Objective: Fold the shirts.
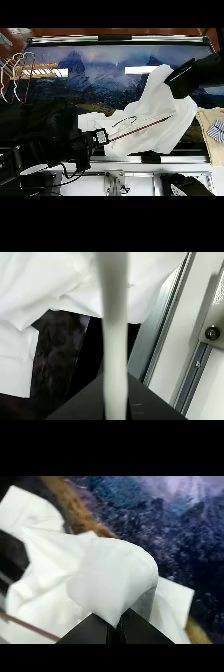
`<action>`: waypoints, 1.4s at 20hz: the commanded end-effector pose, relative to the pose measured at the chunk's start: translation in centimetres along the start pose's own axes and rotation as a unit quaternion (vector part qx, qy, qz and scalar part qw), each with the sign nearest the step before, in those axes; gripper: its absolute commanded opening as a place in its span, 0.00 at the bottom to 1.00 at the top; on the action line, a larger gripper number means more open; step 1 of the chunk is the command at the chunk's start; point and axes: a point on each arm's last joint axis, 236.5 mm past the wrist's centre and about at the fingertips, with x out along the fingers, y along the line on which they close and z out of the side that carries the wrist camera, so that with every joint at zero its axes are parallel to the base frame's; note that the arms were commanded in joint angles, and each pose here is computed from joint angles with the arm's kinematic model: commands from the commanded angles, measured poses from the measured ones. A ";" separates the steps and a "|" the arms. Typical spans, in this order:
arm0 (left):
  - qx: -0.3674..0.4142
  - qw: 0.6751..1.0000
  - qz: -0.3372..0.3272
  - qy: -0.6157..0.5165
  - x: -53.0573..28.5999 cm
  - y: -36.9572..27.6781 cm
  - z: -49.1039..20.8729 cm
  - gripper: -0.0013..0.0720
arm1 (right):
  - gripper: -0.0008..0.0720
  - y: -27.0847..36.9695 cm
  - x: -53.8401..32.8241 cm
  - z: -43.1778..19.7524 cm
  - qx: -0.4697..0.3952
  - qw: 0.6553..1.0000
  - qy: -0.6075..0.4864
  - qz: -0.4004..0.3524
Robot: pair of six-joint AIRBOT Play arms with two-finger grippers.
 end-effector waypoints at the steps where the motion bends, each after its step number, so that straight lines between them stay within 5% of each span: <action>1: -0.037 0.999 0.006 -0.039 0.7 0.7 2.1 0.07 | 0.11 2.3 -0.7 -0.4 0.011 0.999 0.002 0.043; 11: -0.164 0.979 -0.051 -0.108 5.6 0.3 6.1 0.07 | 0.11 4.9 -3.5 -0.5 0.024 0.997 -0.027 0.074; 26: -0.141 0.980 -0.062 -0.125 4.7 -0.5 7.4 0.07 | 0.11 5.3 -1.7 -2.7 0.053 0.993 0.048 0.099; 27: -0.145 0.979 -0.064 -0.124 4.6 -0.5 7.4 0.07 | 0.13 4.7 -1.5 -2.8 0.064 0.993 0.053 0.087; 28: -0.147 0.979 -0.067 -0.125 4.6 -0.6 7.4 0.07 | 0.30 4.2 -1.3 -2.9 0.077 0.992 0.058 0.077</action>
